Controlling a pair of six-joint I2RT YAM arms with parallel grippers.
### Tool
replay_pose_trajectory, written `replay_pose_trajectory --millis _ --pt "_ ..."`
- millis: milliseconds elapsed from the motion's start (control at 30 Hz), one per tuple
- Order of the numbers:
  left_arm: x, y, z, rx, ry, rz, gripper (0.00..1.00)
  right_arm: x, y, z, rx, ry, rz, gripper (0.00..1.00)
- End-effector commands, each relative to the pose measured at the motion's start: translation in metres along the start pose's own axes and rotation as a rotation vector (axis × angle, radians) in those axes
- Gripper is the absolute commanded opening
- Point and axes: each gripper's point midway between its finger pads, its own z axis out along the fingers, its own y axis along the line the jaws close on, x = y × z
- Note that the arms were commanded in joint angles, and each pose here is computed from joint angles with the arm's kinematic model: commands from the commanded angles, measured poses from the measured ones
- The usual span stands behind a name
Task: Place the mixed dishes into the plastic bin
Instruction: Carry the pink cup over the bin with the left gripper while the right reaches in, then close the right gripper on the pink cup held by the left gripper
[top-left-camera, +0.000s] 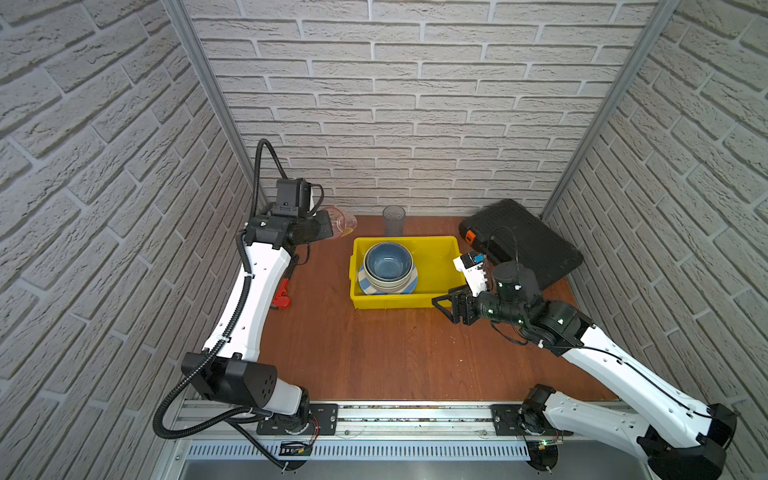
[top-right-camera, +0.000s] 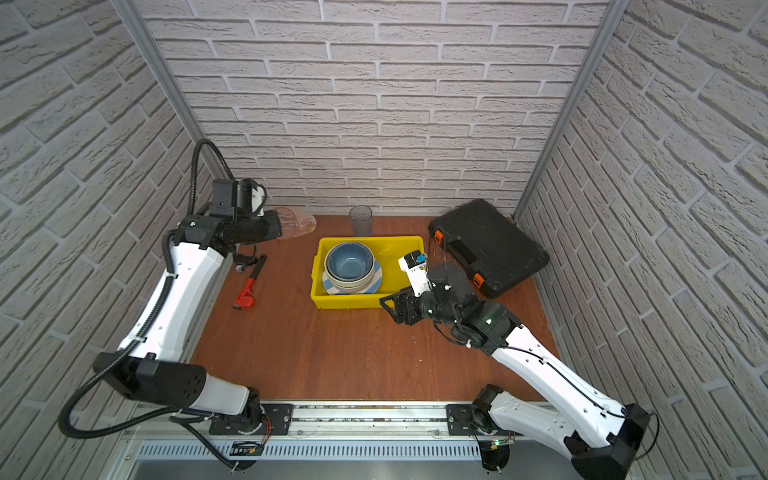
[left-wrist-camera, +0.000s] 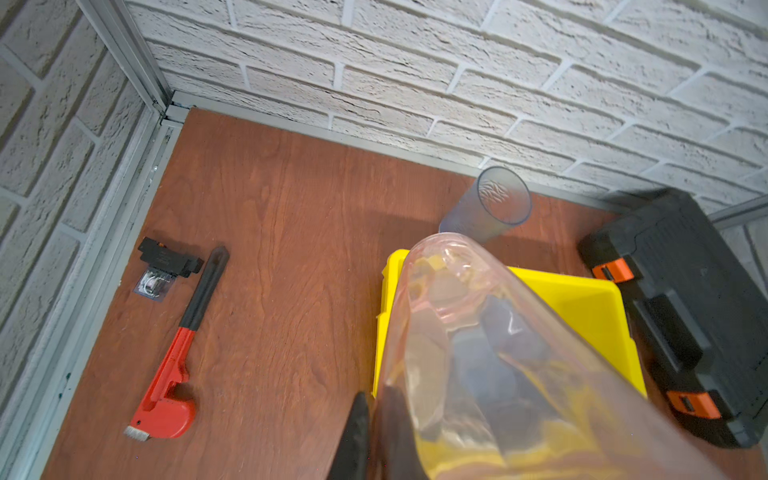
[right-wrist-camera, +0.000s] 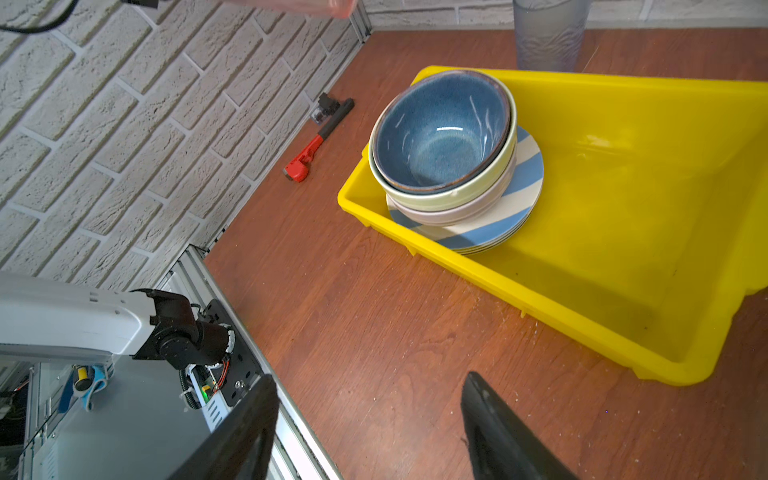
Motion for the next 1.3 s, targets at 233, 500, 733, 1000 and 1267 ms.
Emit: replay_pose_trajectory --millis 233,500,733,1000,1267 --pt "0.052 -0.066 -0.038 0.062 0.023 0.223 0.0 -0.052 0.027 -0.028 -0.049 -0.201 -0.01 0.66" --pt "0.077 -0.109 -0.044 0.039 -0.002 0.321 0.0 -0.064 0.043 -0.021 -0.073 -0.194 -0.037 0.64" --pt "0.103 -0.148 -0.036 0.064 0.02 0.374 0.0 -0.068 0.048 -0.018 -0.079 -0.203 -0.047 0.64" --pt "0.116 -0.173 -0.031 0.078 0.036 0.402 0.0 -0.066 0.042 -0.017 -0.038 -0.202 -0.053 0.64" --pt "0.121 -0.194 -0.036 0.098 0.013 0.407 0.0 -0.06 0.025 -0.003 0.058 -0.162 -0.057 0.63"
